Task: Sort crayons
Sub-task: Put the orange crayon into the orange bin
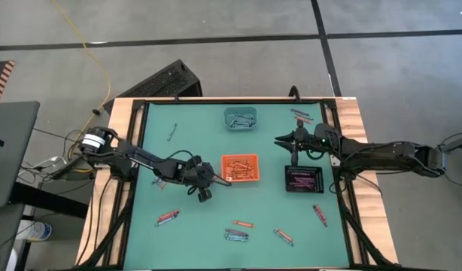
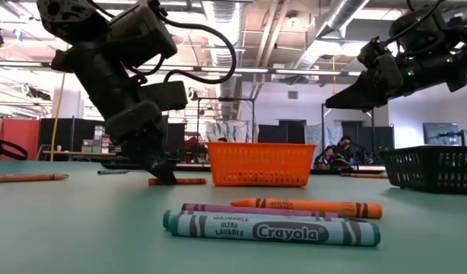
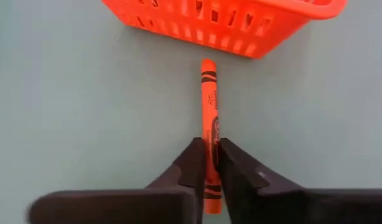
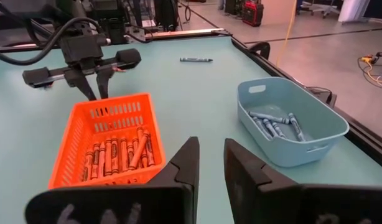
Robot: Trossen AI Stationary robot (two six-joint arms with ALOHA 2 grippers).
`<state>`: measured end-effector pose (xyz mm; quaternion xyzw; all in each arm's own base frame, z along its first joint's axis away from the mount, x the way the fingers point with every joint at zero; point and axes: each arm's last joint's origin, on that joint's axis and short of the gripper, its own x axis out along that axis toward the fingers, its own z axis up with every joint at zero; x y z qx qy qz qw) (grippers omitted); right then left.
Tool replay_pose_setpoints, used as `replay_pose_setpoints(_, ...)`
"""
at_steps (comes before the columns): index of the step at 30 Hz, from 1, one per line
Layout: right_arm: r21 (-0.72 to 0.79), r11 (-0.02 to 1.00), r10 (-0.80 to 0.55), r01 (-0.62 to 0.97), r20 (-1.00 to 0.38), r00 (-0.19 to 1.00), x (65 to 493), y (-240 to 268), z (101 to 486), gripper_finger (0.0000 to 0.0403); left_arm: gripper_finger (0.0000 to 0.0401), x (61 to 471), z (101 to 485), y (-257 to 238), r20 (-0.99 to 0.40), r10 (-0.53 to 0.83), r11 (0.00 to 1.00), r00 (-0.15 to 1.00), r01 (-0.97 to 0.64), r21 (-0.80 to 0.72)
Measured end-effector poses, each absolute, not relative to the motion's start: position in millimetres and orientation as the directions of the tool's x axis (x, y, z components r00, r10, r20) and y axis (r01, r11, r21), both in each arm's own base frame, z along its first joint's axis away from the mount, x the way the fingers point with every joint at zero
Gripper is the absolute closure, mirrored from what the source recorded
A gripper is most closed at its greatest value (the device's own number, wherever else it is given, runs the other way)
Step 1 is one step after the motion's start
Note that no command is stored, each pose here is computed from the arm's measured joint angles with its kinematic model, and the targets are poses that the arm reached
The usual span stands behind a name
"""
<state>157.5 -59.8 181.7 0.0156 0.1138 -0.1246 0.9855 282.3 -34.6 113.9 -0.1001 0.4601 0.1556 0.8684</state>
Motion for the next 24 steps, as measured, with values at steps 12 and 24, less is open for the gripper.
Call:
replay_pose_setpoints(12,0.005,0.968,-0.241,0.25,-0.238,0.941,157.3,-59.8,180.8,0.0332,0.0388,266.5,140.8,-25.7,-0.828,0.248,0.912,0.504,-0.409,0.024)
replay_pose_setpoints(24,0.004,0.968,-0.242,0.25,-0.237,0.941,157.3,-59.8,180.9,0.0332,0.0388,261.5,220.2,-20.1,-0.593,0.346,0.913,0.727,-0.405,0.036)
